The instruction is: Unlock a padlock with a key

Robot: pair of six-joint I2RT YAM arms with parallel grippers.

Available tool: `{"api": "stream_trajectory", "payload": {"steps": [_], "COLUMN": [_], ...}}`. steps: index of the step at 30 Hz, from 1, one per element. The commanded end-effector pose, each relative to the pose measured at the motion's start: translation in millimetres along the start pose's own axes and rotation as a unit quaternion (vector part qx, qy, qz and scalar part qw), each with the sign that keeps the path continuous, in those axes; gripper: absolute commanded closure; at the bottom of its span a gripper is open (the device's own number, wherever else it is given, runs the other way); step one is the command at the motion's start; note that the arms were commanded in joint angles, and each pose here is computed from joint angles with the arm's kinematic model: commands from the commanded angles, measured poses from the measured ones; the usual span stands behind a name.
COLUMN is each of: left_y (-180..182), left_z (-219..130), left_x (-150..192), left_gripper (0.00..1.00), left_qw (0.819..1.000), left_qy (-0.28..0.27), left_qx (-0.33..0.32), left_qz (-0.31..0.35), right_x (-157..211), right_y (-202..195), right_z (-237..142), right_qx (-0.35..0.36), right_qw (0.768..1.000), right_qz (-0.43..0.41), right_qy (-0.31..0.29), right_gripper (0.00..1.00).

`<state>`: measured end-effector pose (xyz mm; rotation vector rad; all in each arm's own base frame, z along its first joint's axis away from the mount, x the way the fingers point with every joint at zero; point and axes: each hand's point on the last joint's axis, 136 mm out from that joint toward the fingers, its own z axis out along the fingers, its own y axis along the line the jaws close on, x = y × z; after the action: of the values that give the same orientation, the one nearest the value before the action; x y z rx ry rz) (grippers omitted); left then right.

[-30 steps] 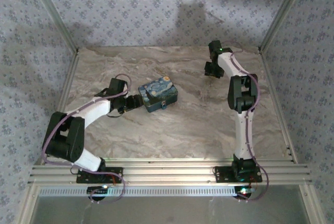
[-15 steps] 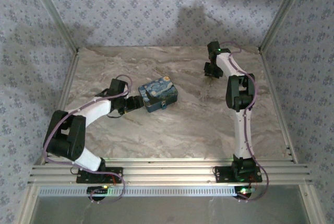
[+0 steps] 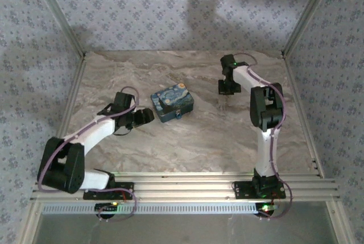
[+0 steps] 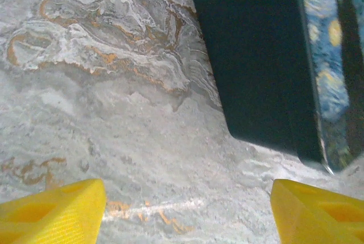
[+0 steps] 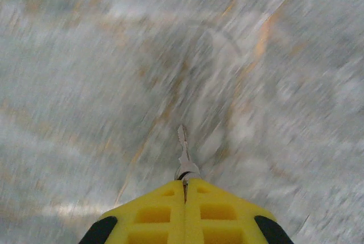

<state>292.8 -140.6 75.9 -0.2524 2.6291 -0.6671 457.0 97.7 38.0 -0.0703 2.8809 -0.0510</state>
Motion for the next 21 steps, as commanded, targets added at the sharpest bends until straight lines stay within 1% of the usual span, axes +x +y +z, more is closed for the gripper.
{"api": "stream_trajectory", "payload": {"steps": [1, 4, 6, 9, 12, 14, 17, 21], "left_y": [-5.1, -9.4, -14.0, -25.1, -35.8, -47.7, -63.3, -84.3], "left_z": [-13.5, -26.8, -36.4, -55.2, -75.3, -87.9, -99.5, -108.6], "left_x": [9.9, 14.7, 17.1, 16.2, 10.4, 4.4, -4.0, -14.5], "left_gripper": [0.23, 0.23, 0.23, 0.23, 0.24, 0.27, 0.33, 0.42], "left_qw": [1.0, 0.999, 0.999, 0.996, 0.992, 0.986, 0.973, 0.955], "left_qy": [0.001, -0.005, -0.01, -0.026, -0.05, -0.068, -0.084, -0.102], "left_qx": [0.02, 0.035, 0.049, 0.079, 0.112, 0.145, 0.193, 0.24], "left_qz": [-0.001, 0.004, 0.006, 0.0, -0.031, -0.053, -0.099, -0.141], "right_x": [15.4, 33.2, 43.5, 58.7, 71.7, 78.5, 85.4, 95.2], "right_y": [28.5, 57.4, 78.8, 112.8, 141.3, 158.2, 174.1, 196.4], "right_z": [-31.6, -55.2, -74.9, -110.6, -146.9, -170.2, -195.5, -214.4], "right_qx": [-0.019, -0.046, -0.079, -0.153, -0.227, -0.273, -0.317, -0.342], "right_qw": [0.995, 0.988, 0.982, 0.966, 0.944, 0.926, 0.908, 0.891], "right_qz": [-0.091, -0.143, -0.166, -0.191, -0.207, -0.213, -0.211, -0.217], "right_qy": [-0.021, -0.038, -0.055, -0.088, -0.124, -0.149, -0.177, -0.204], "right_gripper": [1.0, 1.0, 1.0, 1.0, 1.0, 1.0, 1.0, 1.0]}}
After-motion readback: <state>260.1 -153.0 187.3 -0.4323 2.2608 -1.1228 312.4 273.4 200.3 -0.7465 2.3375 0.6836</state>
